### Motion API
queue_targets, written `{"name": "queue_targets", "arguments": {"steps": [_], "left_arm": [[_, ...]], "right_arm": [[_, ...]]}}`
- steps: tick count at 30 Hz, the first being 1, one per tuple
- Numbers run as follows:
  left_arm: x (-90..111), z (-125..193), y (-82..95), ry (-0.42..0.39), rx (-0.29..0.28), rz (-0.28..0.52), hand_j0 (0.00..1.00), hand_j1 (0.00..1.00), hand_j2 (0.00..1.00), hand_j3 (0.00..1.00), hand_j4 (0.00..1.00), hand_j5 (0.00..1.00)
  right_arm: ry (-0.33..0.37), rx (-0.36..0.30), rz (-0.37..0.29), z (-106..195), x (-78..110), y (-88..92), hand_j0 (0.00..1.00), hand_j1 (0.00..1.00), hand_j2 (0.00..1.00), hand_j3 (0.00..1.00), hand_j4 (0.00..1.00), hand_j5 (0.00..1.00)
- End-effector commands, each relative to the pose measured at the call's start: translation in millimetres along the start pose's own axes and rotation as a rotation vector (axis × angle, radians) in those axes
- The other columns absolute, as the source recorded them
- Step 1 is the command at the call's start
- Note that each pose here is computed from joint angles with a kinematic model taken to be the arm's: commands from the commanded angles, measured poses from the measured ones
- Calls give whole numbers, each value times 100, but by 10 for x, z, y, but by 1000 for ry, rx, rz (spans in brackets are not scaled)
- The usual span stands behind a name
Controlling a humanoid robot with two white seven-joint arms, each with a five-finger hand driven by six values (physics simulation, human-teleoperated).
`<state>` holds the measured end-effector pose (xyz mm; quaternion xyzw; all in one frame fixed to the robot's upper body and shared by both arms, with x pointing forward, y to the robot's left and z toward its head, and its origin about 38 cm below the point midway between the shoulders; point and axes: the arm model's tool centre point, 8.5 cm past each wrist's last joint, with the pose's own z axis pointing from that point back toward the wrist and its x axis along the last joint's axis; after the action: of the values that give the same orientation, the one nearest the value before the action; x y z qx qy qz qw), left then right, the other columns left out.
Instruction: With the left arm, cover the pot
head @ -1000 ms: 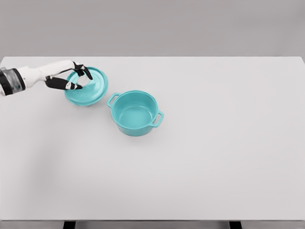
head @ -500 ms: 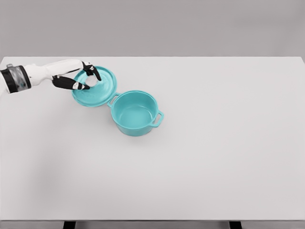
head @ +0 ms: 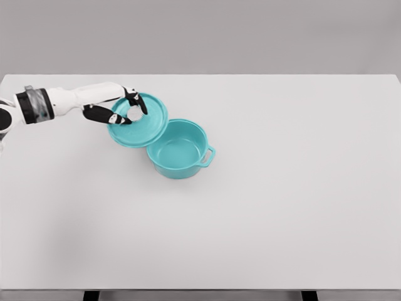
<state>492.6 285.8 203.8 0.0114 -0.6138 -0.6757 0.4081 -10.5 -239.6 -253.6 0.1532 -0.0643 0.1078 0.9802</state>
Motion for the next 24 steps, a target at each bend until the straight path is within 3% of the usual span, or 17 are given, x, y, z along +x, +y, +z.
{"name": "queue_targets", "arguments": {"steps": [1,8,24], "left_arm": [[28,-35,-13,-10,-2,2,56,56,56,56,56,56],[133,-209,-137,-46,-50,-10,56,56,56,56,56,56],[361,-515,-233,-118,-83,-38,56,56,56,56,56,56]], "right_arm": [[0,0,1,0,0,0,100,100,100,100,100,100],[0,0,1,0,0,0,100,100,100,100,100,100],[0,0,1,0,0,0,100,100,100,100,100,100]]}}
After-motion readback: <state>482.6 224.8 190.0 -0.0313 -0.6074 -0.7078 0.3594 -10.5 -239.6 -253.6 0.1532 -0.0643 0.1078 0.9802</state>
